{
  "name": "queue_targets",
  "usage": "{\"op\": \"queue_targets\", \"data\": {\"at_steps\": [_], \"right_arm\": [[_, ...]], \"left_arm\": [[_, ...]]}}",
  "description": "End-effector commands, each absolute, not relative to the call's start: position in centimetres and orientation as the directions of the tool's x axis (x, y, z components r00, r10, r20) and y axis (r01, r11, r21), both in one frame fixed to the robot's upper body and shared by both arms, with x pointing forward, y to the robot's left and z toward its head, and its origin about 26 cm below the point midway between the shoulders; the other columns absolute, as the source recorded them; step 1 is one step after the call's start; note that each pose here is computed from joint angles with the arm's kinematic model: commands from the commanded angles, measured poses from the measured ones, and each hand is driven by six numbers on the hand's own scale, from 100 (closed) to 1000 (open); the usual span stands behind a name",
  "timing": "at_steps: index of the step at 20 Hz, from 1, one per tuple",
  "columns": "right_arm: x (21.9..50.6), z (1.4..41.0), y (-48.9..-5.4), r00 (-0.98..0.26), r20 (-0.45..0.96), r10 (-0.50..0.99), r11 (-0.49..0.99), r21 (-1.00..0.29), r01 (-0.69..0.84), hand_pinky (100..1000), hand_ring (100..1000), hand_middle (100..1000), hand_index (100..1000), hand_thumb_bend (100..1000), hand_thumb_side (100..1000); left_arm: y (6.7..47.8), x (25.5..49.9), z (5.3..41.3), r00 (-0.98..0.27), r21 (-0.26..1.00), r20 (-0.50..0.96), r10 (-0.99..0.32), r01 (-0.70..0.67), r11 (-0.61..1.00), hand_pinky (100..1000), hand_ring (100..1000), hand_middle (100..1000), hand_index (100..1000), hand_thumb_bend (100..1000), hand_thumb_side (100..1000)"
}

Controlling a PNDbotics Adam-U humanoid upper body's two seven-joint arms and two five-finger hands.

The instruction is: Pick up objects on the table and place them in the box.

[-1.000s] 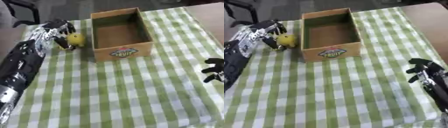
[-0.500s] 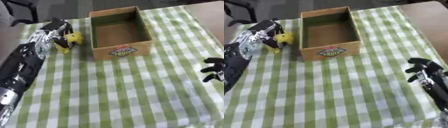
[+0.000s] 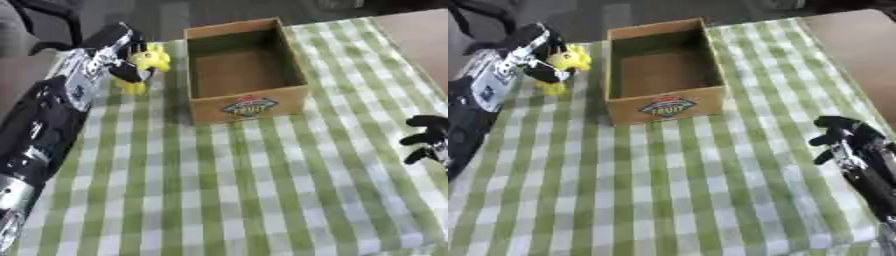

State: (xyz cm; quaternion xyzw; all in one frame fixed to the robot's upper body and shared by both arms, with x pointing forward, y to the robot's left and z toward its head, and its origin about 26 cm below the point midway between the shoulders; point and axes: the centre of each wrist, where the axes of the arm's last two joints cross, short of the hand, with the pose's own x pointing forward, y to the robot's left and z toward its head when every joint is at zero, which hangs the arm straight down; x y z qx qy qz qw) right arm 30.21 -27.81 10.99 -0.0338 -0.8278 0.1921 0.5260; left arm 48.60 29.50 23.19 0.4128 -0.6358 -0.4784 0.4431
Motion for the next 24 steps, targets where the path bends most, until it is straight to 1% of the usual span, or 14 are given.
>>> {"op": "queue_targets", "data": {"at_steps": [1,4,7,9,13,16,19,20,21,22,23,24], "right_arm": [[30.1,11.6,-28.2,-0.459,0.846,0.27,0.92,-0.368,-0.136,468,644,736,789,100,636],[30.2,11.6,-28.1,-0.461,0.847,0.266,0.919,-0.367,-0.144,468,644,736,789,100,634],[30.2,11.6,-28.0,-0.464,0.846,0.262,0.918,-0.367,-0.151,468,644,736,789,100,632],[30.2,11.6,-27.9,-0.466,0.847,0.258,0.918,-0.366,-0.156,468,644,736,789,100,632],[30.4,11.8,-27.7,-0.471,0.846,0.248,0.917,-0.362,-0.166,468,644,735,789,100,634],[30.4,11.8,-27.5,-0.475,0.846,0.243,0.917,-0.36,-0.173,467,644,734,789,100,636],[30.4,11.9,-27.4,-0.477,0.845,0.24,0.916,-0.36,-0.177,467,643,734,789,100,634],[30.5,11.9,-27.4,-0.478,0.845,0.239,0.916,-0.36,-0.177,467,643,734,789,100,634],[30.5,11.9,-27.4,-0.479,0.845,0.238,0.916,-0.359,-0.179,467,643,733,789,100,634],[30.5,11.9,-27.4,-0.479,0.845,0.238,0.916,-0.359,-0.179,467,643,733,788,100,634],[30.5,12.0,-27.3,-0.48,0.845,0.237,0.916,-0.359,-0.18,467,643,733,788,100,634],[30.5,12.0,-27.3,-0.48,0.845,0.237,0.916,-0.359,-0.18,467,643,733,788,100,635]], "left_arm": [[28.1,47.9,27.4,-0.358,0.959,0.126,-0.925,-0.194,0.206,379,313,250,457,279,100],[25.1,47.6,28.6,-0.443,0.954,0.108,-0.89,-0.205,0.217,383,317,253,460,285,100],[22.6,47.6,28.4,-0.49,0.958,0.097,-0.866,-0.19,0.214,388,321,256,463,293,100],[21.5,47.9,27.7,-0.499,0.963,0.093,-0.861,-0.176,0.206,393,326,264,470,299,100],[20.0,48.6,24.6,-0.49,0.96,0.149,-0.859,-0.136,0.244,404,336,272,476,297,100],[19.3,49.0,22.8,-0.479,0.96,0.147,-0.865,-0.141,0.241,414,345,282,484,301,100],[18.6,49.1,21.6,-0.477,0.962,0.126,-0.87,-0.154,0.224,438,376,320,517,309,100],[18.5,49.1,21.2,-0.477,0.962,0.119,-0.871,-0.16,0.219,455,410,366,552,311,100],[18.4,49.1,20.9,-0.476,0.963,0.112,-0.872,-0.166,0.214,474,437,405,586,335,100],[18.3,49.1,20.5,-0.474,0.963,0.104,-0.874,-0.17,0.207,510,480,460,651,376,100],[18.2,49.1,20.3,-0.473,0.964,0.097,-0.876,-0.175,0.201,537,513,493,690,442,100],[18.1,49.1,20.0,-0.472,0.965,0.086,-0.877,-0.178,0.19,560,540,518,711,502,100]]}}
